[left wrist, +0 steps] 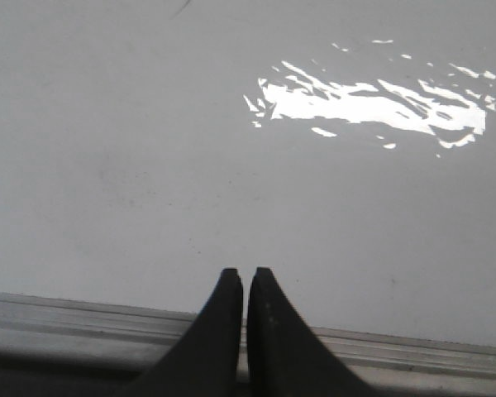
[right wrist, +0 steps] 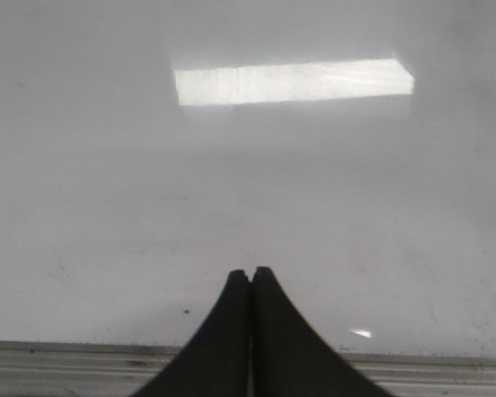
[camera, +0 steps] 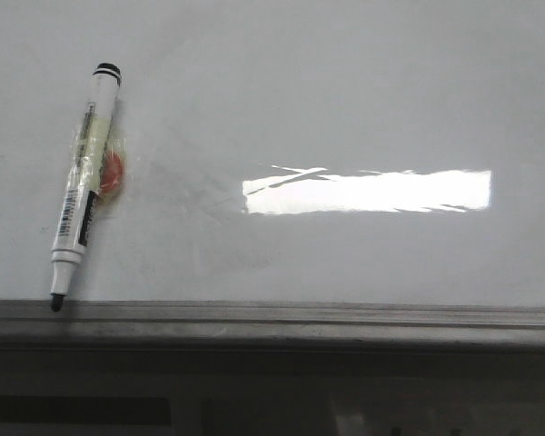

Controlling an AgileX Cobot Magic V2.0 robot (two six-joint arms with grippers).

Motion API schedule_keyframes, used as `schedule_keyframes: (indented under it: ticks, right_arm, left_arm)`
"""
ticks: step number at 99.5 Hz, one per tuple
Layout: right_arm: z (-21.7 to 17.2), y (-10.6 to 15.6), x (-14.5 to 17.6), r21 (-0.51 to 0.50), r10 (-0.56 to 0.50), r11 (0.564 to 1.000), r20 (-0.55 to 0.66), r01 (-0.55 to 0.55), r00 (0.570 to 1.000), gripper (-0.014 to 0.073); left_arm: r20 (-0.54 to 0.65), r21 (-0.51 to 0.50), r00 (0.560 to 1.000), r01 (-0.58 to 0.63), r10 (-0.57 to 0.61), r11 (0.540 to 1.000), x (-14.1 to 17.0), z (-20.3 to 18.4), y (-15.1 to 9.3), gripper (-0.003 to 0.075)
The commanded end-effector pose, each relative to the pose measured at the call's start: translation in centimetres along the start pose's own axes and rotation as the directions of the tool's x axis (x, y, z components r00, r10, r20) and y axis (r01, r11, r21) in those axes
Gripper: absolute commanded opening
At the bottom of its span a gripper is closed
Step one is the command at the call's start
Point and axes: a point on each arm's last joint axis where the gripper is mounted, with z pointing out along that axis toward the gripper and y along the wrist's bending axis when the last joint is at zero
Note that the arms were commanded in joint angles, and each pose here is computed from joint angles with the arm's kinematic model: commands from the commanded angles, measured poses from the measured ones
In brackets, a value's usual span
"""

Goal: Write number 6 on whiteboard

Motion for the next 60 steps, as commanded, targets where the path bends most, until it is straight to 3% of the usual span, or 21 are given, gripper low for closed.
schedule_keyframes:
  ticks: [1, 60]
  right_arm:
    - [0.04, -0.04, 0.20, 0.006, -0.022, 1.000, 0.024, 0.022, 0.999, -0.0064]
    - [0.03, -0.11, -0.01, 0.015, -0.049, 0.999, 0.047, 0.049, 0.998, -0.0064]
  left_arm:
    - [0.060, 0.013, 0.998, 0.007, -0.007, 1.000, 0.14, 0.04, 0.01, -0.0020]
    - [0.060, 0.013, 0.998, 0.007, -0.007, 1.000, 0.14, 0.04, 0.01, -0.0020]
